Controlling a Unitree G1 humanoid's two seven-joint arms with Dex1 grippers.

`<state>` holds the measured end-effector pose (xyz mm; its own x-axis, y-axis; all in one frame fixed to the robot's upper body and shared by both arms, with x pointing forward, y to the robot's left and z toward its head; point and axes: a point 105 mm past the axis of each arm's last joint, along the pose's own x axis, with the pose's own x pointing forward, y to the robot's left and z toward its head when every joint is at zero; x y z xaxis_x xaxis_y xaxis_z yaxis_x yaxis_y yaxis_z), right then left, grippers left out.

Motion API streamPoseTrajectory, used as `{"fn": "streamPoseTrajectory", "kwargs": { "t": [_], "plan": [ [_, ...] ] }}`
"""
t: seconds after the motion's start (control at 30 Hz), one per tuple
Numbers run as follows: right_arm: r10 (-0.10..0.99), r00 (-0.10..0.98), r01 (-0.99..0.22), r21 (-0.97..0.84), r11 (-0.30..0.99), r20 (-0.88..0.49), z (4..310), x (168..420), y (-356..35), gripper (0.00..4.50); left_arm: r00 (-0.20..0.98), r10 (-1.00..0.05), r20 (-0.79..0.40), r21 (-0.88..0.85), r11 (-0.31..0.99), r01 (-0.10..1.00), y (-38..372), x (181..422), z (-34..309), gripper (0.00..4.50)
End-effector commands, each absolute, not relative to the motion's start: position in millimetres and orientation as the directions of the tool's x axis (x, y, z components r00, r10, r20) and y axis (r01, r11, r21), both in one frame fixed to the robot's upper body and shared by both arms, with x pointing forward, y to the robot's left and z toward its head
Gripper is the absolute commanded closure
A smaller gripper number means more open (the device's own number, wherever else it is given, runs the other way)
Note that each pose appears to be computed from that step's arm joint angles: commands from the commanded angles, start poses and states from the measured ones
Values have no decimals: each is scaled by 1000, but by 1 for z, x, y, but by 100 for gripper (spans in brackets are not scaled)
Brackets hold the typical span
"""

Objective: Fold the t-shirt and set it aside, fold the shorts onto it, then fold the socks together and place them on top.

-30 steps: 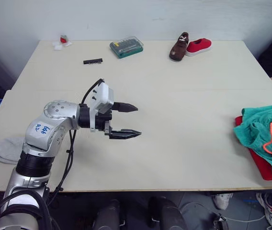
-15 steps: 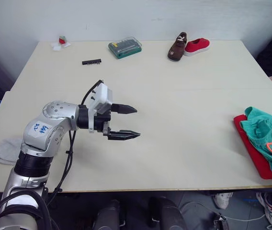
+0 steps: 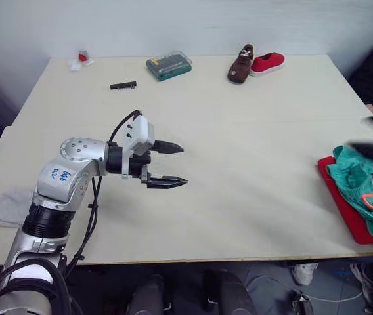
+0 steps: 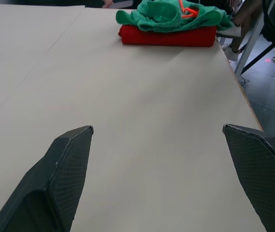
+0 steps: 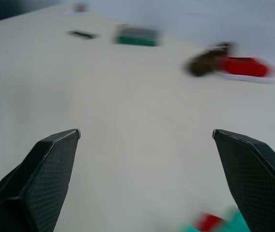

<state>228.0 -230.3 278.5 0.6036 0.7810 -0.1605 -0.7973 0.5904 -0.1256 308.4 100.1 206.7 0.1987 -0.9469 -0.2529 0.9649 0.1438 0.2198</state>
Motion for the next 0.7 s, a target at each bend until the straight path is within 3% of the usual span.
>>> {"fn": "streamPoseTrajectory", "kwargs": {
  "t": [0.03, 0.2, 0.27, 0.37, 0.53, 0.7],
  "plan": [
    [885, 450, -890, -149, 432, -123, 279, 223, -183, 3, 285, -918, -277, 268, 211, 940, 117, 311, 207, 0],
    [941, 318, -939, -174, 296, -119, 264, 228, -143, 3, 441, -831, -339, 313, 343, 886, 150, 309, 192, 0],
    [958, 264, -955, -168, 244, -108, 258, 229, -130, 3, 575, -740, -349, 336, 474, 814, 180, 306, 185, 0],
    [978, 194, -971, -155, 181, -79, 256, 229, -116, 3, 786, -523, -331, 494, 613, 616, 233, 298, 175, 0],
    [993, 107, -987, -125, 100, -55, 245, 227, -96, 3, 911, -328, -248, 475, 779, 410, 292, 240, 163, 0],
    [996, 82, -992, -97, 78, -37, 243, 235, -92, 3, 945, -157, -288, 458, 844, 280, 333, 174, 148, 0]
  ]
}}
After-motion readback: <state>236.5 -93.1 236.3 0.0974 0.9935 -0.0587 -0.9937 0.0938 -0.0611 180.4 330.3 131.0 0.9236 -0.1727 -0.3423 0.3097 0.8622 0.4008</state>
